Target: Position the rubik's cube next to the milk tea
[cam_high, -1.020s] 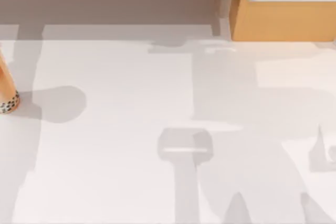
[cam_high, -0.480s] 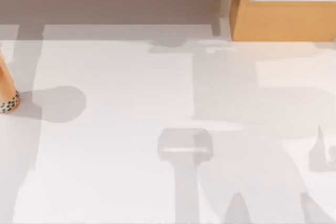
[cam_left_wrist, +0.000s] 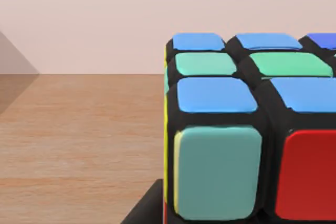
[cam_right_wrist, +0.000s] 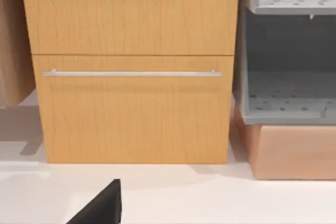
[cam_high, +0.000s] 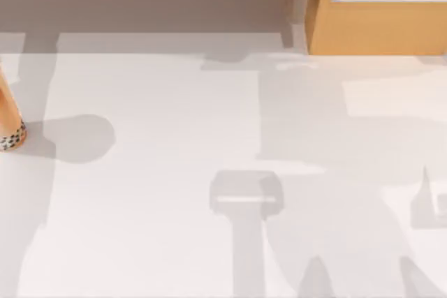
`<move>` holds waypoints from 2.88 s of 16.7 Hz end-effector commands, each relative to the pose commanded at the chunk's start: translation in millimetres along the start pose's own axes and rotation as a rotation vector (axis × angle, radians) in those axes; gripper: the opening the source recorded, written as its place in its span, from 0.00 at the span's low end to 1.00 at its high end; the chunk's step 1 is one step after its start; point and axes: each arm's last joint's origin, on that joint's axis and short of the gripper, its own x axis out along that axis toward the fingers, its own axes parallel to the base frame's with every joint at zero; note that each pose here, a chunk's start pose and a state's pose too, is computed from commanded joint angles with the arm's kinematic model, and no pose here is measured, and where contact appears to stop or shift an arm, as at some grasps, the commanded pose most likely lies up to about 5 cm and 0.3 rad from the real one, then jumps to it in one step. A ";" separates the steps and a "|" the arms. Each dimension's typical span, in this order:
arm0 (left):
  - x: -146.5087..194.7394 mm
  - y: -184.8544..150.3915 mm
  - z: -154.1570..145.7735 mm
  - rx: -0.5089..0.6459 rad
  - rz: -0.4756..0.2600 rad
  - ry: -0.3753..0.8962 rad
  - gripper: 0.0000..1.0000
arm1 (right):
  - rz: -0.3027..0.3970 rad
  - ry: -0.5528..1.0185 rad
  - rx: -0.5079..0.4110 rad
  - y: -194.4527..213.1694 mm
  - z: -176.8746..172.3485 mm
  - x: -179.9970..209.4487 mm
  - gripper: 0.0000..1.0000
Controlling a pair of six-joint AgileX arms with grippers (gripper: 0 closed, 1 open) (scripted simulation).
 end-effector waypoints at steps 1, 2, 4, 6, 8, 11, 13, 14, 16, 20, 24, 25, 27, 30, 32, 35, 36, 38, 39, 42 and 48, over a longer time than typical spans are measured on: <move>0.3 0.0 1.9 0.000 0.000 0.002 0.00 | 0.000 0.000 0.000 0.0 0.0 0.0 1.00; 0.4 0.0 3.9 -0.001 0.000 0.004 0.00 | 0.000 0.000 0.000 0.0 0.0 0.0 1.00; 0.1 -0.1 7.1 0.000 0.000 0.002 0.00 | 0.000 0.000 0.000 0.0 0.0 0.0 1.00; 0.1 -0.1 7.1 0.000 0.000 0.002 0.00 | 0.000 0.000 0.000 0.0 0.0 0.0 1.00; -0.8 0.1 7.9 0.002 0.001 0.000 0.00 | 0.000 0.000 0.000 0.0 0.0 0.0 1.00; -15.1 14.3 34.1 0.064 0.033 -0.031 0.00 | 0.000 0.000 0.000 0.0 0.0 0.0 1.00; -32.2 30.9 57.6 0.149 0.072 -0.033 0.00 | 0.000 0.000 0.000 0.0 0.0 0.0 1.00; -40.9 40.3 66.4 0.195 0.095 -0.016 0.00 | 0.000 0.000 0.000 0.0 0.0 0.0 1.00; -57.4 62.0 78.3 0.279 0.144 0.048 0.00 | 0.000 0.000 0.000 0.0 0.0 0.0 1.00; -81.3 110.9 72.0 0.372 0.233 0.311 0.00 | 0.000 0.000 0.000 0.0 0.0 0.0 1.00; -74.0 150.6 13.3 0.305 0.221 0.711 0.00 | 0.000 0.000 0.000 0.0 0.0 0.0 1.00; -65.5 155.8 -11.2 0.268 0.193 0.824 0.00 | 0.000 0.000 0.000 0.0 0.0 0.0 1.00; -49.7 161.6 -63.4 0.187 0.133 1.047 0.00 | 0.000 0.000 0.000 0.0 0.0 0.0 1.00; -30.8 160.2 -145.1 0.064 0.044 1.367 0.00 | 0.000 0.000 0.000 0.0 0.0 0.0 1.00; -26.1 154.8 -180.2 0.015 0.009 1.508 0.00 | 0.000 0.000 0.000 0.0 0.0 0.0 1.00; -24.8 150.6 -197.1 -0.006 -0.008 1.578 0.00 | 0.000 0.000 0.000 0.0 0.0 0.0 1.00; -24.8 150.6 -197.1 -0.006 -0.008 1.578 0.00 | 0.000 0.000 0.000 0.0 0.0 0.0 1.00; -25.5 152.8 -197.5 -0.009 -0.007 1.576 0.00 | 0.000 0.000 0.000 0.0 0.0 0.0 1.00; -25.5 152.9 -197.3 -0.009 -0.006 1.575 0.00 | 0.000 0.000 0.000 0.0 0.0 0.0 1.00; -25.7 154.0 -189.2 -0.003 0.008 1.543 0.00 | 0.000 0.000 0.000 0.0 0.0 0.0 1.00; -26.3 153.2 -175.4 0.016 0.030 1.487 0.00 | 0.000 0.000 0.000 0.0 0.0 0.0 1.00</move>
